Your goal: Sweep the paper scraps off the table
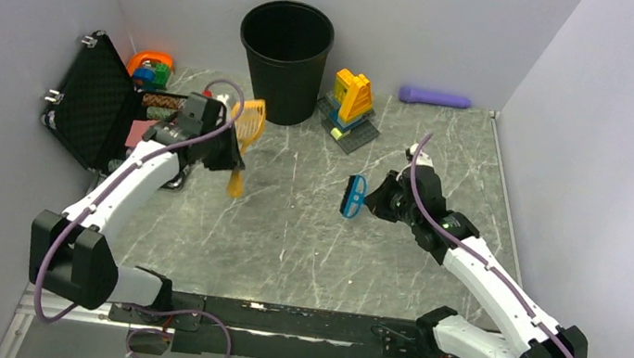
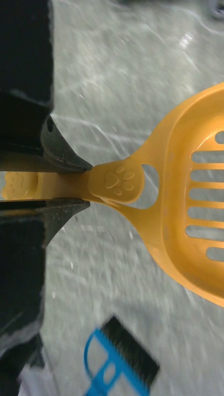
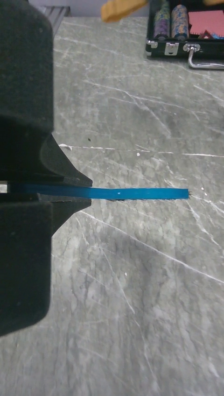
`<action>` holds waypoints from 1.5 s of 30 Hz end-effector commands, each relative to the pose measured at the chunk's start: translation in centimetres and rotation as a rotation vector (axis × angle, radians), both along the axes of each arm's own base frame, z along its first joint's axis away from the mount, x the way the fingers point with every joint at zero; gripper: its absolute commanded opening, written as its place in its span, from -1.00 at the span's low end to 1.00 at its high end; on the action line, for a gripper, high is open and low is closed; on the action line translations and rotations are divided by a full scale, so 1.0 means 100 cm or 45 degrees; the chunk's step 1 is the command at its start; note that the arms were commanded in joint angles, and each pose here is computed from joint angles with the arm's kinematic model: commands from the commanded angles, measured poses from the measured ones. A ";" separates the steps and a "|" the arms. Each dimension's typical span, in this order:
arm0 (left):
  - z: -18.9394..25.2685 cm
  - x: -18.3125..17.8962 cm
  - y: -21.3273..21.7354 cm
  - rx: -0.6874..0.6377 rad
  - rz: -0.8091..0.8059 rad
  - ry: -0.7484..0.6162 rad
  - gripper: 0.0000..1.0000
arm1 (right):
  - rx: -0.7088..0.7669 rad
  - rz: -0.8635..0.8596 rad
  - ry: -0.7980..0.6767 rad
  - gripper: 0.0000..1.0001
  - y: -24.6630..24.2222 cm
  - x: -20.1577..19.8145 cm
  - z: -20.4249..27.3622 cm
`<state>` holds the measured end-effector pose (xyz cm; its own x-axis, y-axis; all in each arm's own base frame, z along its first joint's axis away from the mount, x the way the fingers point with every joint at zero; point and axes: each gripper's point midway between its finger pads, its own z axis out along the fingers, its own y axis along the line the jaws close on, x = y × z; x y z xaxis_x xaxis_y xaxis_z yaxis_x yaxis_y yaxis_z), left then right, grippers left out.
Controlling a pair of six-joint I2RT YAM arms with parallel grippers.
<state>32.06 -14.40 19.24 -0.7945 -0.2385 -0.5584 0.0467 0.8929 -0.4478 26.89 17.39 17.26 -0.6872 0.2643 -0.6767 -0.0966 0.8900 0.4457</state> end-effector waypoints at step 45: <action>-0.090 0.005 -0.041 0.469 -0.127 0.144 0.97 | 0.162 -0.106 -0.118 0.99 -0.046 0.029 0.018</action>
